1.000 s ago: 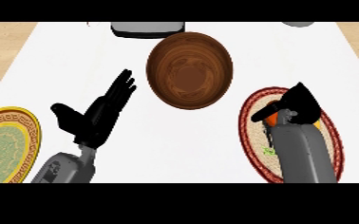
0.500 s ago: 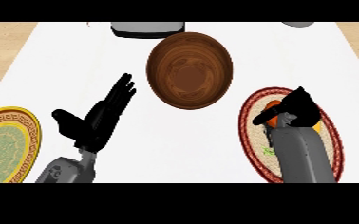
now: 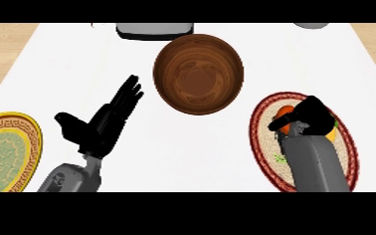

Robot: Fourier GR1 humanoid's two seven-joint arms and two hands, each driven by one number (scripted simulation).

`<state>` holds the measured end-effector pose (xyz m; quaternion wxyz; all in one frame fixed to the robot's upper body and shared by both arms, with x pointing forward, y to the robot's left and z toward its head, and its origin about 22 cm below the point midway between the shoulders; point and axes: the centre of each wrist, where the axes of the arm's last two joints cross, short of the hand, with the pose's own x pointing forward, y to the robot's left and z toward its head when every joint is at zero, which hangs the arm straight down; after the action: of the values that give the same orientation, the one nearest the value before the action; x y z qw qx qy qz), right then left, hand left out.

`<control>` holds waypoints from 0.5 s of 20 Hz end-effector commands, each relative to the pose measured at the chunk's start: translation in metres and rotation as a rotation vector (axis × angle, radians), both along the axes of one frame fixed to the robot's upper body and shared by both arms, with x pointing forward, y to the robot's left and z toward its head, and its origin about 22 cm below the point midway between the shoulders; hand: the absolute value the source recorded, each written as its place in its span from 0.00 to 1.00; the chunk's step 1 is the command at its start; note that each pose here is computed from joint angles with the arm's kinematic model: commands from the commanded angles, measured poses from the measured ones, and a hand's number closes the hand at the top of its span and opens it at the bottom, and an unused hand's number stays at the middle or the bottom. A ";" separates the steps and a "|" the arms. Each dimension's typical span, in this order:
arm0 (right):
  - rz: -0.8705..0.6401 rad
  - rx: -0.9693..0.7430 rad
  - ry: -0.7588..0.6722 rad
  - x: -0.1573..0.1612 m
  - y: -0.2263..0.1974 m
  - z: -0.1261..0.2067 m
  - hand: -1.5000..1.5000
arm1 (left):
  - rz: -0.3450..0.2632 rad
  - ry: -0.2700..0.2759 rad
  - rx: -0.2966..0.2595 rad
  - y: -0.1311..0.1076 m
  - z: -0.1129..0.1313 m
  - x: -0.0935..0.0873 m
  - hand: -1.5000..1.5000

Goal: Pick the squash from the placemat and place it in the bowl

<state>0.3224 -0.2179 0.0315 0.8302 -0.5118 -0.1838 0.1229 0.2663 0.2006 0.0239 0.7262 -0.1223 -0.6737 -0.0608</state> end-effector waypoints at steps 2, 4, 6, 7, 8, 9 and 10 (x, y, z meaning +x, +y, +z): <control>-0.092 -0.016 0.016 0.006 0.015 -0.016 1.00 | -0.001 0.008 -0.020 0.000 -0.007 -0.004 0.50; -0.082 -0.038 0.036 0.009 0.008 -0.020 1.00 | 0.000 0.002 0.005 -0.014 0.006 0.010 0.50; -0.063 -0.034 0.014 0.003 0.002 -0.010 1.00 | -0.002 0.003 -0.008 -0.007 0.003 0.002 0.50; -0.045 -0.047 0.035 -0.003 -0.010 -0.029 1.00 | 0.002 0.009 -0.011 -0.008 -0.005 -0.017 0.50; -0.064 -0.052 0.032 0.014 0.010 -0.025 1.00 | 0.001 0.003 -0.003 -0.007 -0.006 -0.002 0.50; -0.034 -0.045 0.025 -0.001 0.004 -0.022 1.00 | 0.006 0.015 -0.011 -0.002 -0.006 0.003 0.50; -0.041 -0.038 0.039 0.015 0.009 -0.014 1.00 | 0.010 -0.010 0.010 0.005 0.001 -0.008 0.50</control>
<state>0.3311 -0.2189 0.0225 0.8045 -0.5384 -0.2060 0.1431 0.2643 0.1993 0.0217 0.7273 -0.1222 -0.6728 -0.0585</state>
